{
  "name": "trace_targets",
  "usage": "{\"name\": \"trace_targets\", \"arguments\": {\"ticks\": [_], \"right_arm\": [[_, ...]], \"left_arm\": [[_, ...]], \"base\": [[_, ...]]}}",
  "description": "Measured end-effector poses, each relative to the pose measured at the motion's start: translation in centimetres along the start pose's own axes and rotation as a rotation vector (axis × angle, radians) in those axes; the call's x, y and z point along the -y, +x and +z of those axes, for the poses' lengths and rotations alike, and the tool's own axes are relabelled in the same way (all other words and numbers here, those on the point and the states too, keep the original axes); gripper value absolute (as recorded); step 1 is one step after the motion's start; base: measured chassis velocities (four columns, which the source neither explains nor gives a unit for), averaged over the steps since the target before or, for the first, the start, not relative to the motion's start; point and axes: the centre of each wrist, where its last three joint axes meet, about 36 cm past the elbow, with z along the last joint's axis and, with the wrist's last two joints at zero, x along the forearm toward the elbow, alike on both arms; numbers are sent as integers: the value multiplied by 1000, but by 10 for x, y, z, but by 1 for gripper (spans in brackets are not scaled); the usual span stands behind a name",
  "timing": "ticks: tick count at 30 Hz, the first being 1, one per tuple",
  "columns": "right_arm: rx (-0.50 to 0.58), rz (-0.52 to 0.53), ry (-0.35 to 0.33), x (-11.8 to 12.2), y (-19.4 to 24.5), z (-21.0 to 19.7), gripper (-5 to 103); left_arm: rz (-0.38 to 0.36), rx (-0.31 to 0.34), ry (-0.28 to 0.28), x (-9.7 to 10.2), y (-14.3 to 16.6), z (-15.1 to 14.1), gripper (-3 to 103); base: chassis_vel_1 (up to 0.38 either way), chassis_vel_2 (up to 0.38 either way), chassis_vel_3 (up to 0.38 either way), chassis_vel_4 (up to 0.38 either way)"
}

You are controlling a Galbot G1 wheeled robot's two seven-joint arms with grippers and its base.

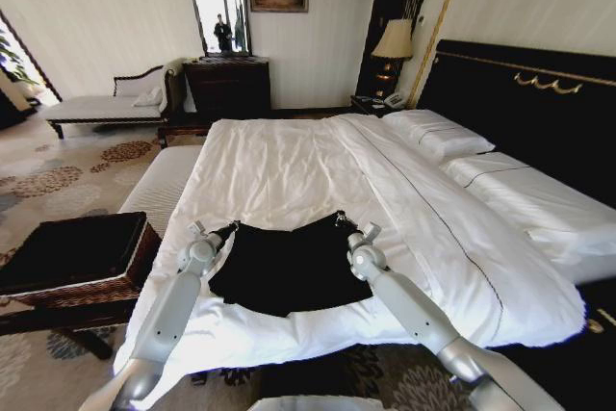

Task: Fold the clothes on the bed and place them into the basket.

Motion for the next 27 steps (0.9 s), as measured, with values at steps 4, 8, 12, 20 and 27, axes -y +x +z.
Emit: {"name": "trace_targets", "arguments": {"ticks": [4,8,12,20,27], "right_arm": [[35,1,-27,11,3,1,1],[50,-25,-72,21,8,2,1],[64,-78,-90,29,17,8,1],[34,-118,-58,52,57,34,1],[35,-118,1,71,86,31,1]], "left_arm": [[28,30,41,-12,9,-1,1],[61,52,76,-16,19,0,1],[120,68,90,-14,36,5,1],[184,62,11,-11,78,22,1],[162,24,-26,-15,115,38,1]], "base": [[0,0,0,0],[0,0,0,0],[0,0,0,0],[0,0,0,0],[0,0,0,0]]}}
